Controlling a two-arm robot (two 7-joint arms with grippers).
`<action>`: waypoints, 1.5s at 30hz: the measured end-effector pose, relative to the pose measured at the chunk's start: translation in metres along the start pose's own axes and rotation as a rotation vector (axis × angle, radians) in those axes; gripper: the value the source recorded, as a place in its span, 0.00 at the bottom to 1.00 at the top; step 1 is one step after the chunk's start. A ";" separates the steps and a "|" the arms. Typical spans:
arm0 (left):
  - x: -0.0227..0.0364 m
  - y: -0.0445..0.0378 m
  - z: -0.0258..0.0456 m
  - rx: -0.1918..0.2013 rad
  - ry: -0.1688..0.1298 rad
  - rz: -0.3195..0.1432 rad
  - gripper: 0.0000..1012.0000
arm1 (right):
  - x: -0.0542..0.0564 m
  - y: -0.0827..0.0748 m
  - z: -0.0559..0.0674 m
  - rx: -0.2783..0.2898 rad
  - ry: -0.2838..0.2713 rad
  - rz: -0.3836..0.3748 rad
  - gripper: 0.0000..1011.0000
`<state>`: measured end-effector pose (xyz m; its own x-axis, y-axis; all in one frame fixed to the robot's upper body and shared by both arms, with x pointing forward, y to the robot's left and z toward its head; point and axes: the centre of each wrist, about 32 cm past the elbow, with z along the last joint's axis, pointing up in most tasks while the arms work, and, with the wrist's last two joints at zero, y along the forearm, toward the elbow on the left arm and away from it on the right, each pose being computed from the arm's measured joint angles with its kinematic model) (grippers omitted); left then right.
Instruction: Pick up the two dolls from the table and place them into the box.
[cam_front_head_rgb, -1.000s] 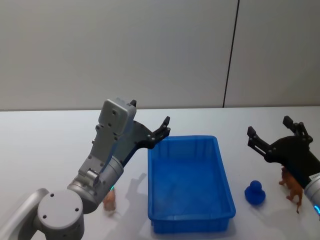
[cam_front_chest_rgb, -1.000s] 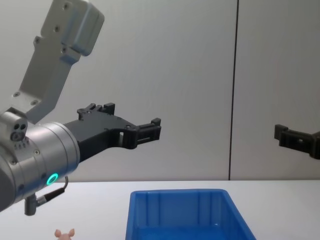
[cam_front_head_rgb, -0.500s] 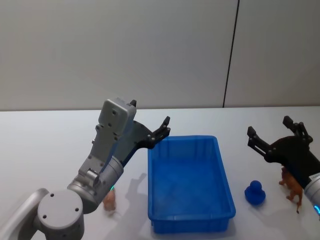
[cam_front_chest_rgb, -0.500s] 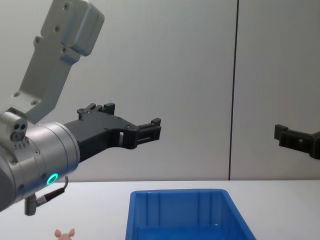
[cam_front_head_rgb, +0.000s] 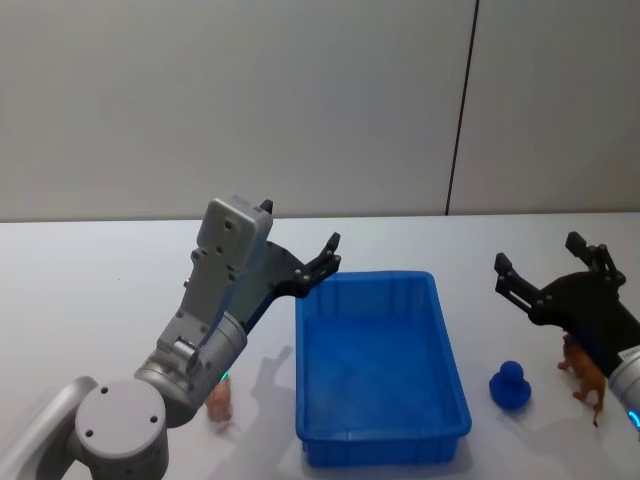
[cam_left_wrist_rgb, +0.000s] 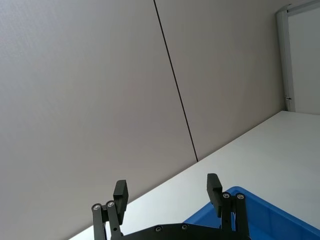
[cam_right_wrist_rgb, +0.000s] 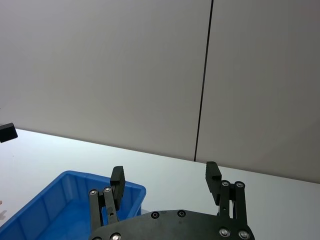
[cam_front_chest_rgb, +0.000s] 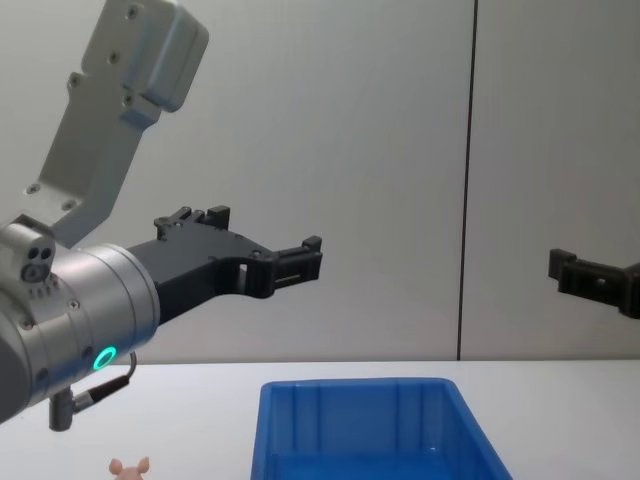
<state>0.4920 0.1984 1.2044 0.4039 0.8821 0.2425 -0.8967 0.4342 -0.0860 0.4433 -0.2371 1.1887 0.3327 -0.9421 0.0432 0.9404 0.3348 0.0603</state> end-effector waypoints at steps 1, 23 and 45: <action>0.0000 0.0000 0.0000 0.000 0.000 0.000 0.99 | 0.000 0.000 0.000 0.000 0.000 0.000 0.99; 0.0000 0.0000 0.0000 0.000 0.000 0.000 0.99 | 0.008 -0.012 -0.001 -0.026 -0.012 -0.044 0.99; 0.0000 0.0000 0.0000 0.000 0.000 0.000 0.99 | 0.042 -0.043 -0.001 -0.292 -0.067 -0.232 0.99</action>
<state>0.4920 0.1984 1.2044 0.4041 0.8820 0.2425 -0.8966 0.4344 -0.0860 0.4164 -0.2910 1.1867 0.1118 -0.9855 0.1276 0.9740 0.0832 -0.2107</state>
